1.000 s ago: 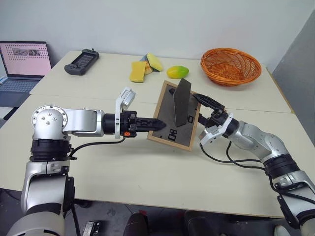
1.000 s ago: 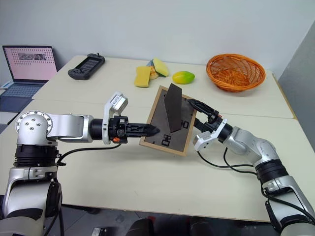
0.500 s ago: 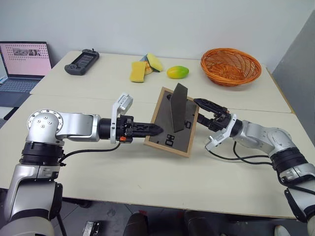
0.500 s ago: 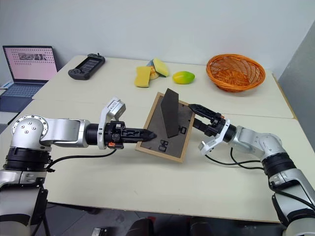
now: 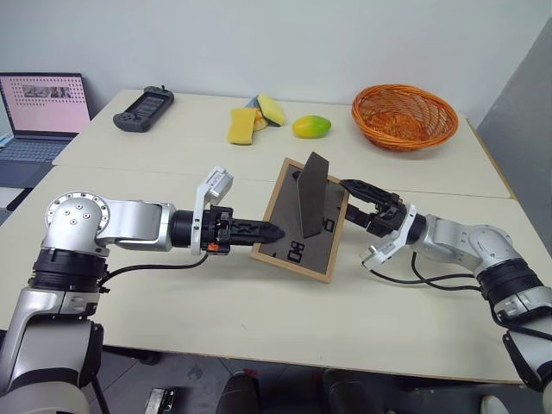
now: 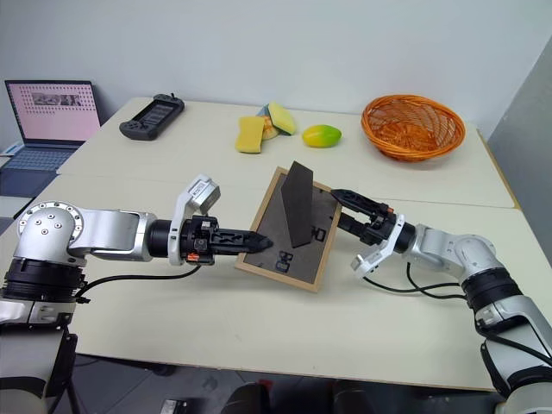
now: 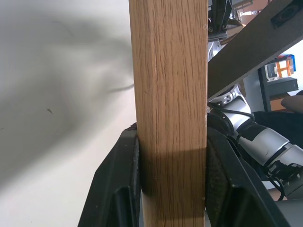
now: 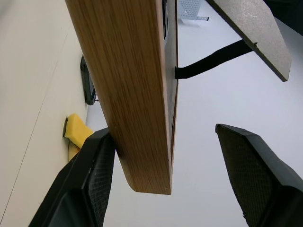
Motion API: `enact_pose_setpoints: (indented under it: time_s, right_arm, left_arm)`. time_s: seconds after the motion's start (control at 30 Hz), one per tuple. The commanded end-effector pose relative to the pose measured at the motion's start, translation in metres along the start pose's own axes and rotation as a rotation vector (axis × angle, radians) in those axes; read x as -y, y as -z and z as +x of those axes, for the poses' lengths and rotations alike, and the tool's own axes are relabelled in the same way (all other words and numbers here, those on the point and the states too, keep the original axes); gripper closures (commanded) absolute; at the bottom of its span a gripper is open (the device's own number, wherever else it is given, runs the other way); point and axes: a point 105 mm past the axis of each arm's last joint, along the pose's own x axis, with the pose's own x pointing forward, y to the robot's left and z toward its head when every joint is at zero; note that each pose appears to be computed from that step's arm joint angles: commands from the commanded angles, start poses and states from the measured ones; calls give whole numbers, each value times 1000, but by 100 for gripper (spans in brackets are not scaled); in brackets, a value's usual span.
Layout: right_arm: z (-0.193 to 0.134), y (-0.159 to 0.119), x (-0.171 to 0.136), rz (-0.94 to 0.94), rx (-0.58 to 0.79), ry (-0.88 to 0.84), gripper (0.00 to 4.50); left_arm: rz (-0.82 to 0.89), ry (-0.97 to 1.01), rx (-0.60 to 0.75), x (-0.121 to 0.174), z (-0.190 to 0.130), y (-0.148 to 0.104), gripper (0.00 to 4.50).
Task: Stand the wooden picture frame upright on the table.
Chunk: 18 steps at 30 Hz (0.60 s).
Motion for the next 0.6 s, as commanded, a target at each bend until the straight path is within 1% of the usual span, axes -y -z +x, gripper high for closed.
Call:
enact_pose_setpoints:
  time_s: [0.03,0.1,0.17,0.23,0.33,0.6]
  right_arm:
    - [6,-1,17,-26,28,63,190]
    - [6,-2,16,-23,33,62,229]
    - [7,-3,16,-22,35,63,276]
    - [7,-3,16,-21,34,65,310]
    - [7,-3,16,-19,35,67,320]
    - [8,-3,14,-16,24,69,321]
  left_arm:
    - [51,35,2,14,-2,-4,321]
    - [51,35,1,14,-2,-4,321]
    - [52,35,0,15,-3,-4,321]
    - [52,36,0,15,-3,-4,321]
    - [51,35,1,14,-2,-4,321]
    - [44,28,14,12,-2,-6,321]
